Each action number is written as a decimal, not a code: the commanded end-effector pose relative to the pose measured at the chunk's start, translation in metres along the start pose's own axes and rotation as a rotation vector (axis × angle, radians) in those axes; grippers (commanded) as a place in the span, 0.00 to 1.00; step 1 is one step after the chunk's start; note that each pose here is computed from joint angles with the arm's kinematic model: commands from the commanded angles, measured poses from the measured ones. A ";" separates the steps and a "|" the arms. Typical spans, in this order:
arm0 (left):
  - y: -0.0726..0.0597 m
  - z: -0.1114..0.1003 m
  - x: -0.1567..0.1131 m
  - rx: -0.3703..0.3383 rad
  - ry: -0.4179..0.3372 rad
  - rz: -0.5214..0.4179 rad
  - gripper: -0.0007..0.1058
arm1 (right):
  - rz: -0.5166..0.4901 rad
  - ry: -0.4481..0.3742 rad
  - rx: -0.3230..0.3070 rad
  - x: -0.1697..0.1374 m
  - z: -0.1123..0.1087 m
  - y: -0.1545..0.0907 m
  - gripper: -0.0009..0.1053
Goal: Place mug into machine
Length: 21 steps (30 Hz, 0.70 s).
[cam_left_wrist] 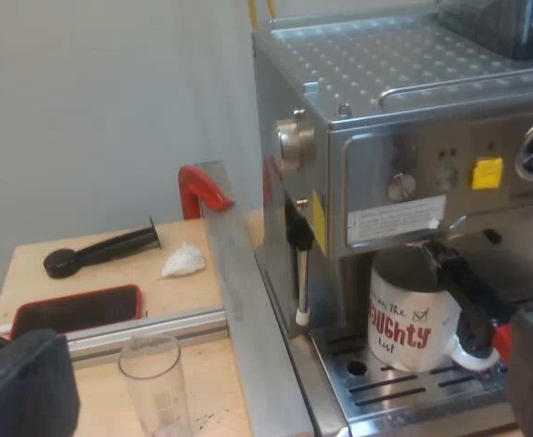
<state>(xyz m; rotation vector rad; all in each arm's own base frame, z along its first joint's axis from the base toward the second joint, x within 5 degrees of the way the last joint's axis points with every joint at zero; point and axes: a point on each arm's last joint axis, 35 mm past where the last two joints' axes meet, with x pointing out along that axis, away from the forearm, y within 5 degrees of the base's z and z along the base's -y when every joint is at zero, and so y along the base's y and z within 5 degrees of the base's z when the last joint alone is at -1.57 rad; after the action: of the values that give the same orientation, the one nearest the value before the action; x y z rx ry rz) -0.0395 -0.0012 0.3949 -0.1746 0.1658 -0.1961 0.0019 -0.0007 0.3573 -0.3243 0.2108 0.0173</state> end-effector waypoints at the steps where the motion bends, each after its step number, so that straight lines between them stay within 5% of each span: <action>1: 0.001 -0.008 -0.008 -0.003 0.005 0.006 0.93 | -0.006 -0.029 0.032 -0.008 -0.001 0.000 0.76; 6: 0.002 -0.014 -0.004 -0.008 0.046 0.013 0.93 | 0.019 0.026 0.035 -0.009 -0.007 0.003 0.76; 12: 0.004 -0.030 -0.005 -0.005 0.184 0.031 0.93 | 0.058 0.049 0.035 -0.008 -0.011 0.005 0.76; 21: 0.008 -0.033 0.016 0.009 0.143 0.026 0.93 | 0.149 0.047 0.039 0.007 -0.020 0.012 0.76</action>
<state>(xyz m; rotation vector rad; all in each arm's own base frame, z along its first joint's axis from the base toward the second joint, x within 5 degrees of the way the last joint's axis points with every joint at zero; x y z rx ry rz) -0.0351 -0.0016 0.3563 -0.1486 0.3271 -0.1853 0.0017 0.0030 0.3328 -0.2685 0.2912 0.1324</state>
